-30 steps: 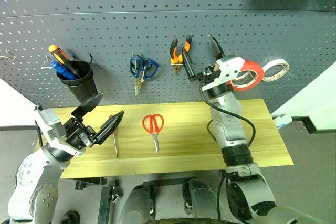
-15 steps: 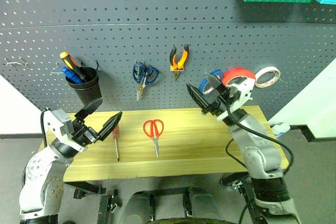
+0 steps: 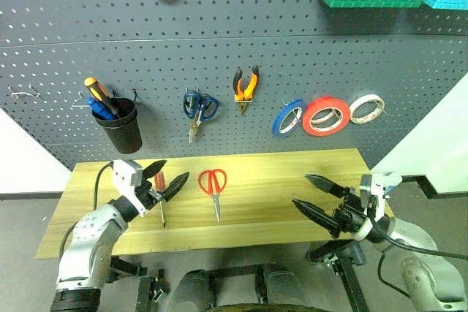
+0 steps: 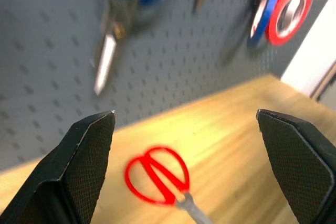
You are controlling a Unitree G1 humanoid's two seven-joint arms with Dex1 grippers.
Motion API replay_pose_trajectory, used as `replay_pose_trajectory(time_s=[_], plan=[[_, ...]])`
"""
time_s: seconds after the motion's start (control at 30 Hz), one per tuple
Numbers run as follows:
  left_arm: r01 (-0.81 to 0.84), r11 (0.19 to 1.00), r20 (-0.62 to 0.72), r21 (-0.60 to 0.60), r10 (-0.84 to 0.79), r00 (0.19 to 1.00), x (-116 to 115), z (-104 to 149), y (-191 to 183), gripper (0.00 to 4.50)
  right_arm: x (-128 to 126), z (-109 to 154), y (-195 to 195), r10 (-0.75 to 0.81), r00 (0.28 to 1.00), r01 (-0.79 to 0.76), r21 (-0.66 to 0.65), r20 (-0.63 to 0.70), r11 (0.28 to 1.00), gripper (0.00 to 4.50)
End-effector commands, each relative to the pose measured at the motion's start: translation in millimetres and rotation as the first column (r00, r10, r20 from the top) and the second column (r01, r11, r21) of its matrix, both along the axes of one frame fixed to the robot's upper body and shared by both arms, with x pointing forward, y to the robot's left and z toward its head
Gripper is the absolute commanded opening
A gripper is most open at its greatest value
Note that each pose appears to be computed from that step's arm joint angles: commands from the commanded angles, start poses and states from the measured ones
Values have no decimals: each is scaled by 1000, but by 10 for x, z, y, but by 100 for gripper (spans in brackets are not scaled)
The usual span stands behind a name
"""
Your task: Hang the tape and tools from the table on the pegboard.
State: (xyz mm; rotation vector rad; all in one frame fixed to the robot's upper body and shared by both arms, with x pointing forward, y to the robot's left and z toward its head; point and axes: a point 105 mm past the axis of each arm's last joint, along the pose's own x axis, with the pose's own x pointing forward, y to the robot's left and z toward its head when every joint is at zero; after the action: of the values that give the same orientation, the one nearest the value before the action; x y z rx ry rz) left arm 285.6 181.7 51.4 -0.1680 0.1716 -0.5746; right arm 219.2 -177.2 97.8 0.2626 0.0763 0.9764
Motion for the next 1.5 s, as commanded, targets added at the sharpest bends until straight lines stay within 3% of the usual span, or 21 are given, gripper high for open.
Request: replay_pose_trajectory(time_s=[0.03, 0.23, 0.37, 0.5, 0.77, 0.93, 1.0, 1.2, 1.5], plan=[[-64, 993, -69, 98, 71, 995, 116, -152, -17, 450, -35, 17, -61, 22, 998, -19, -45, 59, 999, 445], [-103, 972, -220, 209, 150, 964, 211, -428, -130, 450, -72, -51, -151, 15, 998, -11, -64, 60, 998, 445], [-62, 986, -423, 153, 123, 898, 240, -566, -309, 450, -89, -4, -192, 21, 996, -15, -68, 84, 998, 445], [-73, 978, -511, 194, 164, 844, 285, -639, -378, 450, -104, 50, -178, 30, 996, -28, -26, 81, 999, 445], [-75, 934, -581, 351, 280, 764, 231, -698, -465, 450, -46, 33, -144, 17, 994, -11, -49, 109, 999, 445], [-53, 925, -627, 377, 297, 721, 182, -760, -657, 450, 0, 23, -117, 14, 993, -8, -46, 116, 999, 445], [-59, 908, -614, 415, 327, 718, 212, -766, -698, 450, -61, -159, -197, 17, 995, -13, -37, 95, 999, 445], [-56, 911, -630, 408, 325, 706, 295, -775, -801, 450, -147, -442, -293, 9, 997, -6, -43, 82, 999, 445], [-77, 911, -669, 404, 352, 654, 293, -847, -836, 450, -226, -479, -341, -2, 995, 5, -32, 96, 999, 445]])
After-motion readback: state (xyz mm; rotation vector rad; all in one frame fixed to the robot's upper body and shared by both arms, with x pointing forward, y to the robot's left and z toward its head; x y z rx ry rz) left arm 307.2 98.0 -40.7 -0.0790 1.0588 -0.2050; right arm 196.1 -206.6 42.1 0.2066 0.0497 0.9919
